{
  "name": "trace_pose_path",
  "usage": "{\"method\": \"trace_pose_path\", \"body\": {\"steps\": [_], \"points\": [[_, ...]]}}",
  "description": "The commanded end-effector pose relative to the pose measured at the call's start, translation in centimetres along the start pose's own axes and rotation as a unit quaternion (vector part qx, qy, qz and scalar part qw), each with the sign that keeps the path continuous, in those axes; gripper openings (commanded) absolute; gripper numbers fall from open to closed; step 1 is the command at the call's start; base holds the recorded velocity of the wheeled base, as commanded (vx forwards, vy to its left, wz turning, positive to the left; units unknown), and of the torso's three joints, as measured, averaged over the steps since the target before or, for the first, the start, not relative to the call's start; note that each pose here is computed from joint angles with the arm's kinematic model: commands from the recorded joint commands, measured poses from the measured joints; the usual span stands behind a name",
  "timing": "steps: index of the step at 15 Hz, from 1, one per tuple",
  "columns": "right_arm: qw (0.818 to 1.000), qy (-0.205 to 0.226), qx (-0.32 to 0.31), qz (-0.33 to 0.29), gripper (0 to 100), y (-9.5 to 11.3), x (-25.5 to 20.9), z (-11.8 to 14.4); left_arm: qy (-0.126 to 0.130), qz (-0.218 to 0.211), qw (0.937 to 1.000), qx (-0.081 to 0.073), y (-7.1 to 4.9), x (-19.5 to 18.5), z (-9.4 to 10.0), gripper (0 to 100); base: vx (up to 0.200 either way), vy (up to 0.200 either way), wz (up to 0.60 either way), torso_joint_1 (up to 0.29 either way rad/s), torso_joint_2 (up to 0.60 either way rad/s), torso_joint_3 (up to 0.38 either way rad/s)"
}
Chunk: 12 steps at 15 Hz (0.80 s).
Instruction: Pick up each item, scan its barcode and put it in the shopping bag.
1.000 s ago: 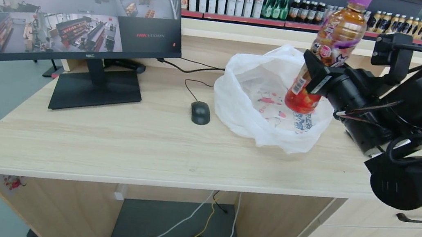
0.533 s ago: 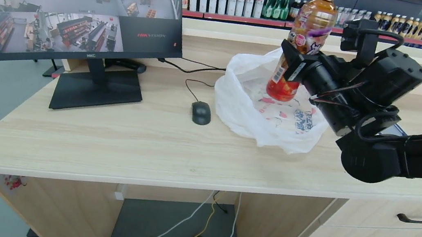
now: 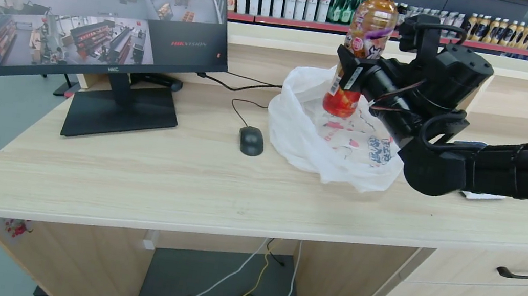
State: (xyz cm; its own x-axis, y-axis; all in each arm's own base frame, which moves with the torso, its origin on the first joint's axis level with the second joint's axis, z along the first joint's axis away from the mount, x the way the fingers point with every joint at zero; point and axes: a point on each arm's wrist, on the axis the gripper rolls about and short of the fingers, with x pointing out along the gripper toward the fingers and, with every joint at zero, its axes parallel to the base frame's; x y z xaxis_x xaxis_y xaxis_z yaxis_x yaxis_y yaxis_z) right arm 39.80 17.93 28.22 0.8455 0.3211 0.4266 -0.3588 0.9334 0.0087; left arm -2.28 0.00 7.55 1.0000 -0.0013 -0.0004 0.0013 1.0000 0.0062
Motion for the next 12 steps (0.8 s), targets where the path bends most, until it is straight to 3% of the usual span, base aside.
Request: {"method": "trace_pose_path", "body": {"steps": [1, 6, 12], "points": [[1.000, 0.002, 0.000, -0.001, 0, 0.0, 1.0, -1.4, 0.000, 0.000, 1.0000, 0.000, 0.0, 0.0, 0.0, 100, 0.000, 0.000, 0.00, 0.000, 0.00, 0.000], [1.000, 0.025, -0.002, -0.001, 0, -0.1, 1.2, -4.0, 0.000, 0.000, 1.0000, 0.000, 0.0, 0.0, 0.0, 100, 0.000, 0.000, 0.00, 0.000, 0.00, 0.000], [0.999, 0.034, -0.004, -0.006, 0, -0.6, 1.3, -5.0, 0.000, 0.000, 1.0000, 0.000, 0.0, 0.0, 0.0, 100, 0.000, 0.000, 0.00, 0.000, 0.00, 0.000]]}}
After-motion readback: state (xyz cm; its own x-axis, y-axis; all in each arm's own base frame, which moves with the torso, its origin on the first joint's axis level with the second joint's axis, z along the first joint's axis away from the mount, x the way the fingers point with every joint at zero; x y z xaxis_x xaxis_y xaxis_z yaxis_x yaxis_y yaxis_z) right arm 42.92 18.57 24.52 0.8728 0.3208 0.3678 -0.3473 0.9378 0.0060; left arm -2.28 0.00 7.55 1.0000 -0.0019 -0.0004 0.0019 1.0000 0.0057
